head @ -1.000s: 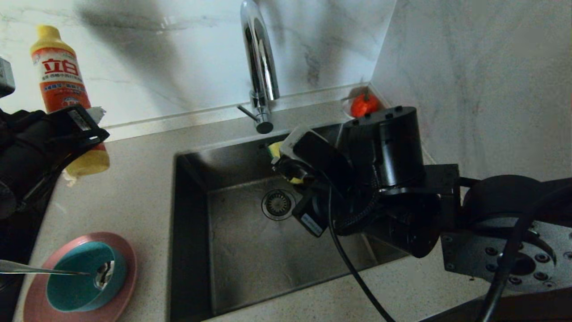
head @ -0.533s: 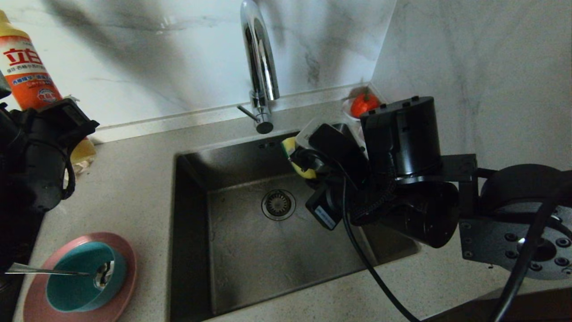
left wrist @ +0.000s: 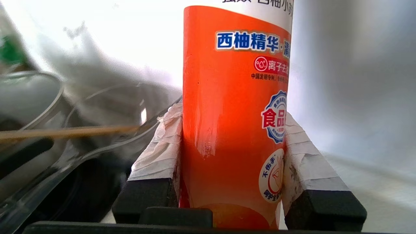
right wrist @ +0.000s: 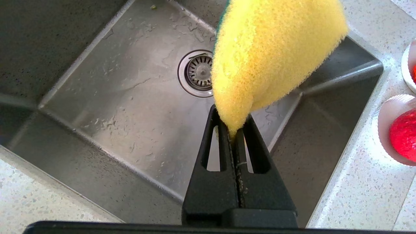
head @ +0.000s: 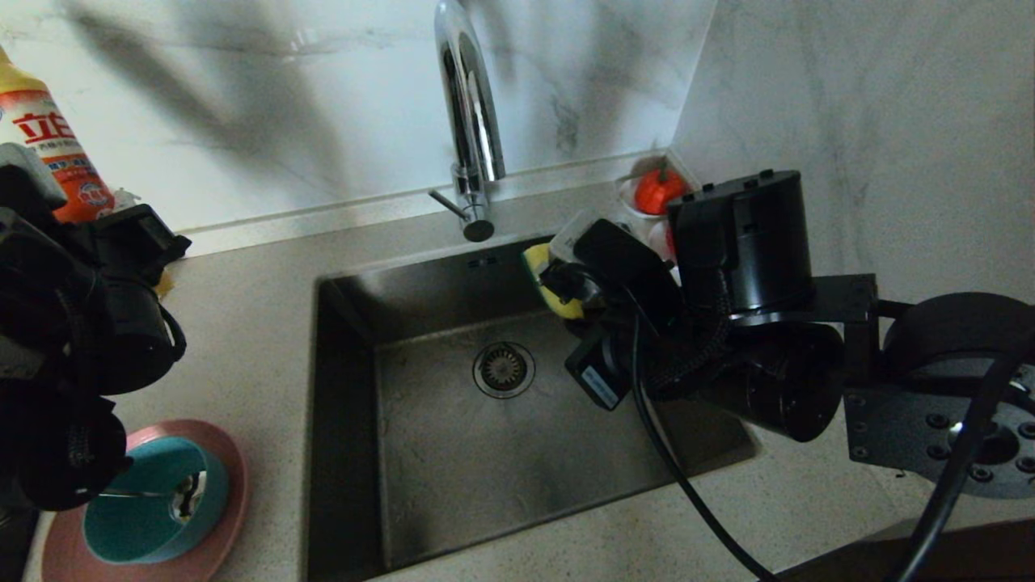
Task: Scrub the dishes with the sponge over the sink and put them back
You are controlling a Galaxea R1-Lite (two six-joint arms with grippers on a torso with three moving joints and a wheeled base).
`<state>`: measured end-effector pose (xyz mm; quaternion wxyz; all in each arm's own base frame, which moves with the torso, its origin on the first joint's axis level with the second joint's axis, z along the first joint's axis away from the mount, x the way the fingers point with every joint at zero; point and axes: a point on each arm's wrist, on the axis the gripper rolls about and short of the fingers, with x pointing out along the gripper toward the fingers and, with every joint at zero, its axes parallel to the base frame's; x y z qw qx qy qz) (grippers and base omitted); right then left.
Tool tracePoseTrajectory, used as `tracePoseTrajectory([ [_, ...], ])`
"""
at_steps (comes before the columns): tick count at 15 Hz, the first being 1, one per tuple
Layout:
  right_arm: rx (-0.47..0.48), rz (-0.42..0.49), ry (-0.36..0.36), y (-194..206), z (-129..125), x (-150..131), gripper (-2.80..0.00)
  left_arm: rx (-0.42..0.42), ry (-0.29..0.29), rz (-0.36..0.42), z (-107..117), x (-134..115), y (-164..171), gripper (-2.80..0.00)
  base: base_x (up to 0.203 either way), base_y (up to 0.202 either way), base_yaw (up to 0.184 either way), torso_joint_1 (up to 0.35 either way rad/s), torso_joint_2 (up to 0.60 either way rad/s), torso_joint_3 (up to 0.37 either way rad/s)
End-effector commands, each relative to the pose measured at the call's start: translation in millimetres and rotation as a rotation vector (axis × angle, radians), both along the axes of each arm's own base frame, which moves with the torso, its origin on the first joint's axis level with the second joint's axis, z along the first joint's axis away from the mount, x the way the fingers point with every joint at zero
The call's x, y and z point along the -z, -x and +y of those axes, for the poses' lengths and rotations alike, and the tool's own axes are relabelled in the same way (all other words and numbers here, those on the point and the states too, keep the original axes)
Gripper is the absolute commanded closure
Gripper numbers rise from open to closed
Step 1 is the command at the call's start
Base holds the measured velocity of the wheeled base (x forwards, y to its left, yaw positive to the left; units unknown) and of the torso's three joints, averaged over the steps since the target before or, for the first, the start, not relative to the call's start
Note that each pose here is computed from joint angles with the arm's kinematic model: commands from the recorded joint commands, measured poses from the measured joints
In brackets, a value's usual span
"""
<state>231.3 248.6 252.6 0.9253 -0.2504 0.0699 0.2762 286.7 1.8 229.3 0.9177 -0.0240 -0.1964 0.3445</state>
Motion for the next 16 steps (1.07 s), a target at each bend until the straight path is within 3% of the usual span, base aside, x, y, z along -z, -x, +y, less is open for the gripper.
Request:
tracePoseTrajectory([
  [1,0.001,0.003,0.008,-1.5,1.1,2.6,0.00,-0.027,-0.002,0.044,6.9,16.2,-18.4,0.00,0.000,0.000,0.000,0.000,0.00,0.000],
  [16,0.014,0.025,0.032,-10.5,3.9,14.2,0.00,-0.059,-0.100,0.051,34.9,41.1,-110.2,0.00,0.000,0.000,0.000,0.000,0.00,0.000],
])
